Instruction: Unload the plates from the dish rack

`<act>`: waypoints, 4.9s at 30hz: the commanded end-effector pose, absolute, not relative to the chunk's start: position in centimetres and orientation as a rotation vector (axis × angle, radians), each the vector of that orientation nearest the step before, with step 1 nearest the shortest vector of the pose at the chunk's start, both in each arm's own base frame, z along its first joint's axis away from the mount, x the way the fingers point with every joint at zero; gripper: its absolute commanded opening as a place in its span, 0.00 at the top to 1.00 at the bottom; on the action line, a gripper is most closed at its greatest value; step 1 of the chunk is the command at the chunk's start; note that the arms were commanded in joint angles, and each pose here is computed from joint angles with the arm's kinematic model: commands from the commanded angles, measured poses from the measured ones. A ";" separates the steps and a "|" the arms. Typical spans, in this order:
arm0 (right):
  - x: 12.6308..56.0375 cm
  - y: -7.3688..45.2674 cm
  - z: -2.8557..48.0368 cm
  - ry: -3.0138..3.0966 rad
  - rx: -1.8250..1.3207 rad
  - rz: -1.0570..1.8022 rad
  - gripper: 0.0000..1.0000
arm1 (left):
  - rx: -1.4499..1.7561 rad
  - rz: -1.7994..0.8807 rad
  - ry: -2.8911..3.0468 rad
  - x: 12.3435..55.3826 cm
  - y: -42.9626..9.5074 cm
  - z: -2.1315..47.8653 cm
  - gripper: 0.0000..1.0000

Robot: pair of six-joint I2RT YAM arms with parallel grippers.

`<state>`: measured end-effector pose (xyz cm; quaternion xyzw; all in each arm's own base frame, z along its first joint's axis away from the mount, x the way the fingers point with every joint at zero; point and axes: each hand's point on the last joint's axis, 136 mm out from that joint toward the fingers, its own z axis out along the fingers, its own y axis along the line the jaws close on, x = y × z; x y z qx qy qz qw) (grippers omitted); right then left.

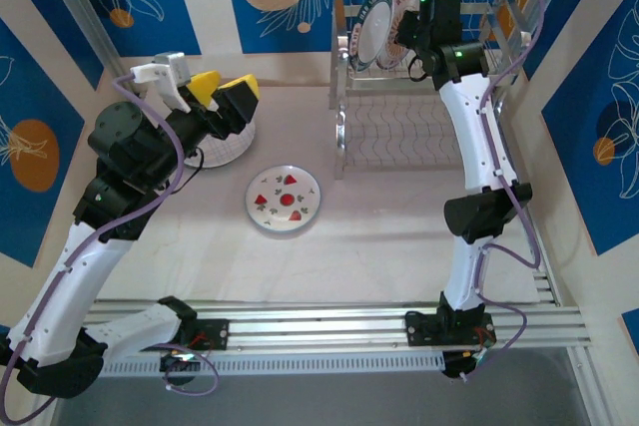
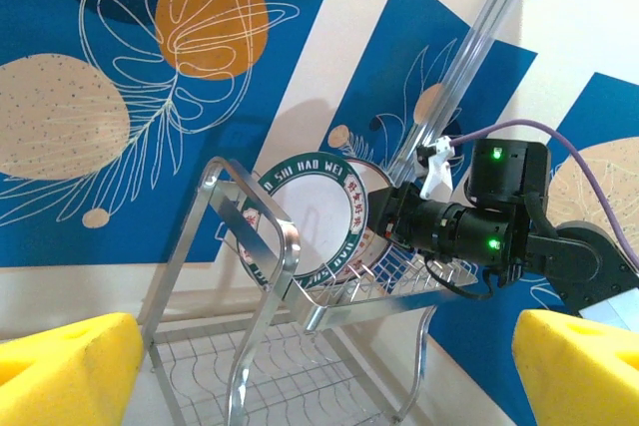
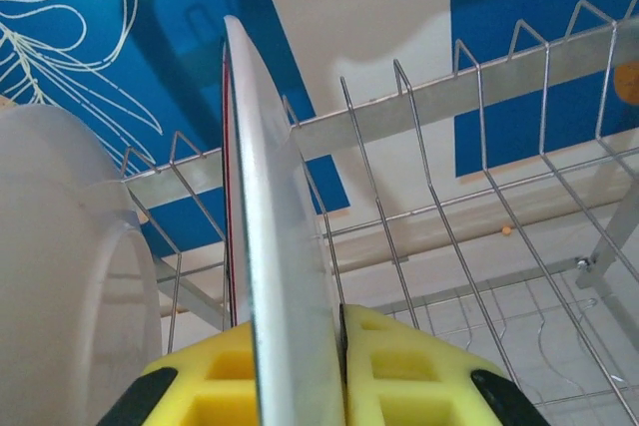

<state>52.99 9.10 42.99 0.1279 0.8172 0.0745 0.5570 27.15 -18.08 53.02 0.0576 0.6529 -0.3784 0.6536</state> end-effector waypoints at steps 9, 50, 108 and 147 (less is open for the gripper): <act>51.1 10.5 48.4 1.793 0.248 0.119 0.99 | 0.145 -0.878 1.424 26.1 -18.0 54.9 0.05; 33.6 4.9 54.3 1.678 0.259 0.163 1.00 | 0.260 -1.192 1.467 27.3 -26.2 54.2 0.03; 27.6 17.7 40.9 2.005 0.141 1.363 1.00 | 0.138 -1.662 1.916 27.5 -35.8 38.9 0.54; 25.2 18.0 38.2 2.067 -0.060 1.090 0.46 | -0.334 -1.621 1.865 28.9 -24.8 34.1 0.86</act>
